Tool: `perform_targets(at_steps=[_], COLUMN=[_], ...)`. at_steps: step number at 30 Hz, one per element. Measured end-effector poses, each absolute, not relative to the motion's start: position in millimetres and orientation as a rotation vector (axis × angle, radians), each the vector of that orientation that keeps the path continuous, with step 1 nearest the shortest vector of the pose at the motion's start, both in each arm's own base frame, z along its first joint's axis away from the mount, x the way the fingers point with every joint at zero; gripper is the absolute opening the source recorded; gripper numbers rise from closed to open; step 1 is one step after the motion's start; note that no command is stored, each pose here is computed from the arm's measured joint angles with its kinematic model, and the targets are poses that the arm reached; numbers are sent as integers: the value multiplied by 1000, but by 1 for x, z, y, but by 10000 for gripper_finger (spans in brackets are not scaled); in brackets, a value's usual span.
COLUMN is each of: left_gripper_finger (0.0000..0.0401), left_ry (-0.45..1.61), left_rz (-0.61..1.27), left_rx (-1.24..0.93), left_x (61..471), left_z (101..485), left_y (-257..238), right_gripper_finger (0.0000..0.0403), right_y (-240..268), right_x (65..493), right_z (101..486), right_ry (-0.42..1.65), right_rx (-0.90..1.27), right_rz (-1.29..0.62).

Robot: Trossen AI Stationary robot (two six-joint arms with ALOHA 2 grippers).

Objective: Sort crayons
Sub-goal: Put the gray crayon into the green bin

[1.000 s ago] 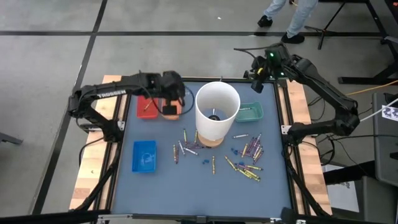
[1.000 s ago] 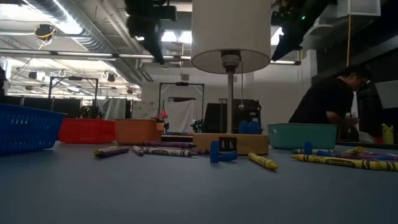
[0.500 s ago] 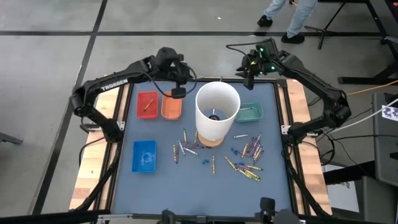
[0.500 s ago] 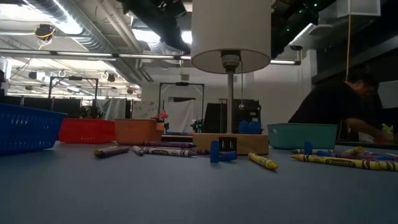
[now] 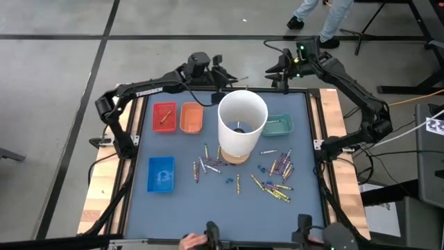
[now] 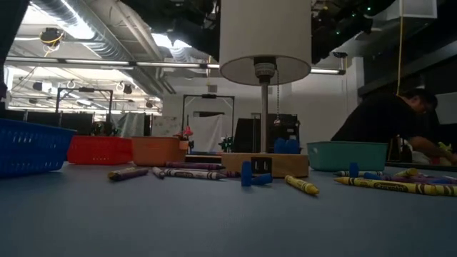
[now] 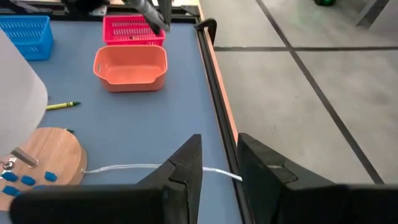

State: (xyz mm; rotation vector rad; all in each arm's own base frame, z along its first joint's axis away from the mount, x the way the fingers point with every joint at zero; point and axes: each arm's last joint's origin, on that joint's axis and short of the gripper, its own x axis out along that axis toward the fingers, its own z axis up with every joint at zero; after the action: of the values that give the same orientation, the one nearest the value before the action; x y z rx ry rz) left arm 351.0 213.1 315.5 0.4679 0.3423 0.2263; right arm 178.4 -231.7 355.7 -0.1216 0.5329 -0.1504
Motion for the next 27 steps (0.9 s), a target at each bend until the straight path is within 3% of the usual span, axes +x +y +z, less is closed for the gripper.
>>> perform_targets(at_steps=[14,27], left_gripper_finger=[11,11], left_ry=[227,183], left_rz=[256,246], left_rx=[549,566], left_x=[375,382], left_z=[293,292], left_y=[228,222], right_gripper_finger=[101,101], right_y=[-242,-240], right_x=[170,171], right_z=[360,360], right_ry=[485,442], right_rx=[-280,-292], right_rz=[-129,-65])
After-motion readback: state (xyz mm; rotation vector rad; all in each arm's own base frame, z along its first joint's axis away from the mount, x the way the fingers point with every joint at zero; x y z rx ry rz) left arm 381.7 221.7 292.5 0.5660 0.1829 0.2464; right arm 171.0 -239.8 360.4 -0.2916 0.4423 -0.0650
